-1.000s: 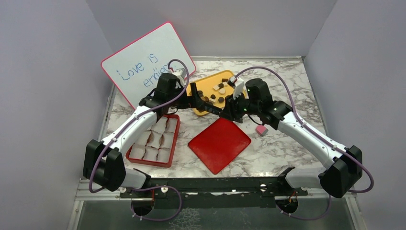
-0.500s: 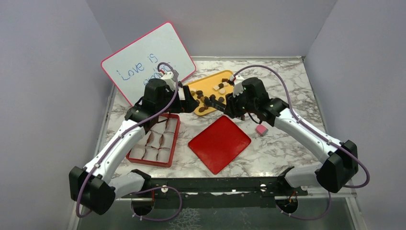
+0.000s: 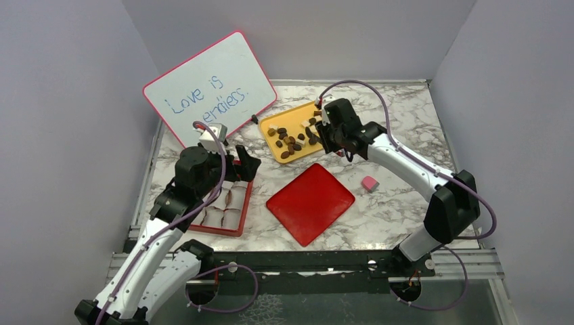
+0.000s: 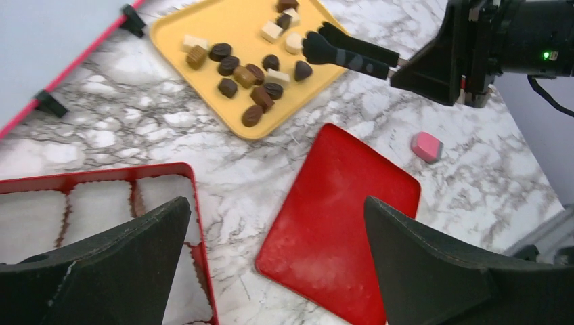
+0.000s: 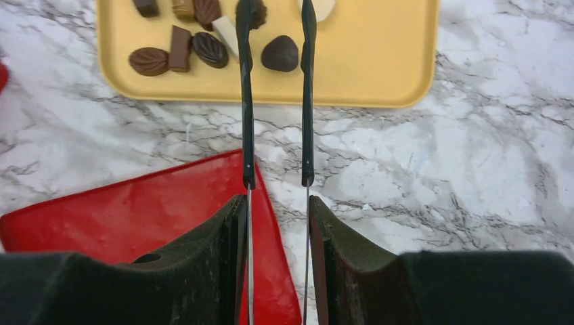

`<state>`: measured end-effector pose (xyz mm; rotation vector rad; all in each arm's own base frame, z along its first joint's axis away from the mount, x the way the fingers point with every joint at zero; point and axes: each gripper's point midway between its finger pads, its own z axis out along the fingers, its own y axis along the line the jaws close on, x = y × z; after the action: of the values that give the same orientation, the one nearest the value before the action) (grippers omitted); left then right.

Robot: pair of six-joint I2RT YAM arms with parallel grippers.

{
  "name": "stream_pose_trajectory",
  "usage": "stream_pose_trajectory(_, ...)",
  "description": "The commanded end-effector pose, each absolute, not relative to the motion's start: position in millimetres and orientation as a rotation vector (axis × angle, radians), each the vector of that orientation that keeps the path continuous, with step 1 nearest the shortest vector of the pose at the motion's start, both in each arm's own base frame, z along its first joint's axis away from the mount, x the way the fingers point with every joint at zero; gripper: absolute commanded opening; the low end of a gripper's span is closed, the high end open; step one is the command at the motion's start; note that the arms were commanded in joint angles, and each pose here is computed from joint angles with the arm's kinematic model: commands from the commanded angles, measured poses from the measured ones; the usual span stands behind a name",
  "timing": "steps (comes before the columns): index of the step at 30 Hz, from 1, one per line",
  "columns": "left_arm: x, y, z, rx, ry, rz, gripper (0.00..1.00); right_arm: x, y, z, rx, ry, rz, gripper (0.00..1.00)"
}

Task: Pack the chocolate

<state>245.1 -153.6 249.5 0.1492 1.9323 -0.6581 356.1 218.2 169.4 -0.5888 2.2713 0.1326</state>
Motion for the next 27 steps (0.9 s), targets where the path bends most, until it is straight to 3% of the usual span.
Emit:
stream_pose_trajectory(1,253.6,-120.3,256.6,0.073,1.851,-0.467,0.99,372.7,201.4,171.5,-0.562,2.264,-0.036,0.41)
stream_pose_trajectory(27,245.5,-105.1,273.3,0.039,1.770,-0.429,0.99,377.7,218.1,124.8,-0.636,2.363,-0.003,0.41)
